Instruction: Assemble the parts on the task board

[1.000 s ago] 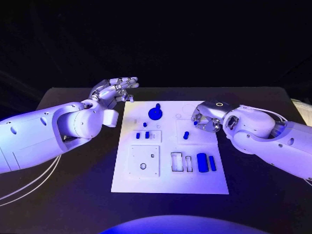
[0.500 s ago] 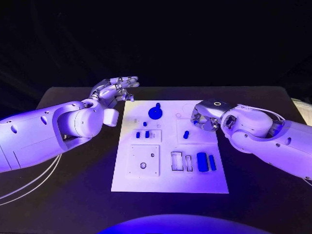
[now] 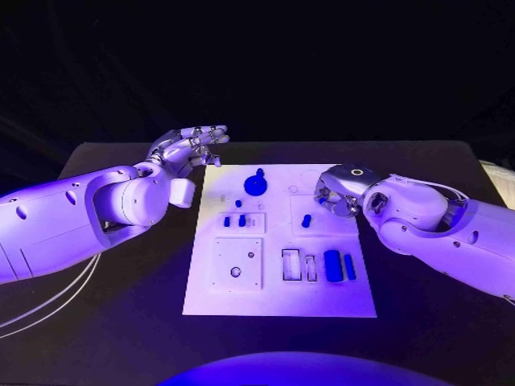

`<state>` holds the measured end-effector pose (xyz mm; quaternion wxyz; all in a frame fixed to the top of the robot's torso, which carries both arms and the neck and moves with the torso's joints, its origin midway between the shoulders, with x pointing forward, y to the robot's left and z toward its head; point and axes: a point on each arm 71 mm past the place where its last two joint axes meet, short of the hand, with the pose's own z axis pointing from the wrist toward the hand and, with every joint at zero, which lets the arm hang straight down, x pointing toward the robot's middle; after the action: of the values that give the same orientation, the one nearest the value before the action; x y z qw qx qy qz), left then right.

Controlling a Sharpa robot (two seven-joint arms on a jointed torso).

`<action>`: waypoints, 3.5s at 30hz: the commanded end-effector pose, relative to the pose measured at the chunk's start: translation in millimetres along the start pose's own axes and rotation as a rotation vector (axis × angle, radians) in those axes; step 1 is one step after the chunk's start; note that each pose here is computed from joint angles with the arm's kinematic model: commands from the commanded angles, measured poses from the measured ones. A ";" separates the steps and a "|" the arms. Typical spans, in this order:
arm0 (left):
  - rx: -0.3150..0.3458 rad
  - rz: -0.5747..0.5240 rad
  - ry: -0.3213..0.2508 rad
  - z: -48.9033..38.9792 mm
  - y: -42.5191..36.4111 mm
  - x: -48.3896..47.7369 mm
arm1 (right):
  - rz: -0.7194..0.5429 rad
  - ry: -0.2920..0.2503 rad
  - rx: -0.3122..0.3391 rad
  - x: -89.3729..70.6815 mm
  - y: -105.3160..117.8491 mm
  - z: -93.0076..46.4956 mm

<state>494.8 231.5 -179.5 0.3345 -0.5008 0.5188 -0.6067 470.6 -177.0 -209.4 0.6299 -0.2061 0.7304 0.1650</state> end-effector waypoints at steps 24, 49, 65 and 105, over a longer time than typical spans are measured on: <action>-0.006 -0.008 0.033 0.8 0.9 5.3 | 0.148 -0.133 -0.137 -38.5 55.7 -22.9; -0.013 -0.016 0.068 1.6 3.0 16.1 | 0.232 0.018 -0.318 17.2 139.3 -7.9; -0.018 -0.017 0.073 2.8 3.9 17.7 | 0.230 0.058 -0.333 27.1 148.3 -6.8; -0.029 -0.014 0.077 2.7 4.5 16.4 | 0.208 -0.033 -0.292 26.9 143.5 -10.4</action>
<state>492.8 216.4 -180.6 0.3088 -0.4921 0.5344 -0.6140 385.7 -61.7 -241.4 0.5661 -0.2281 0.7201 0.3301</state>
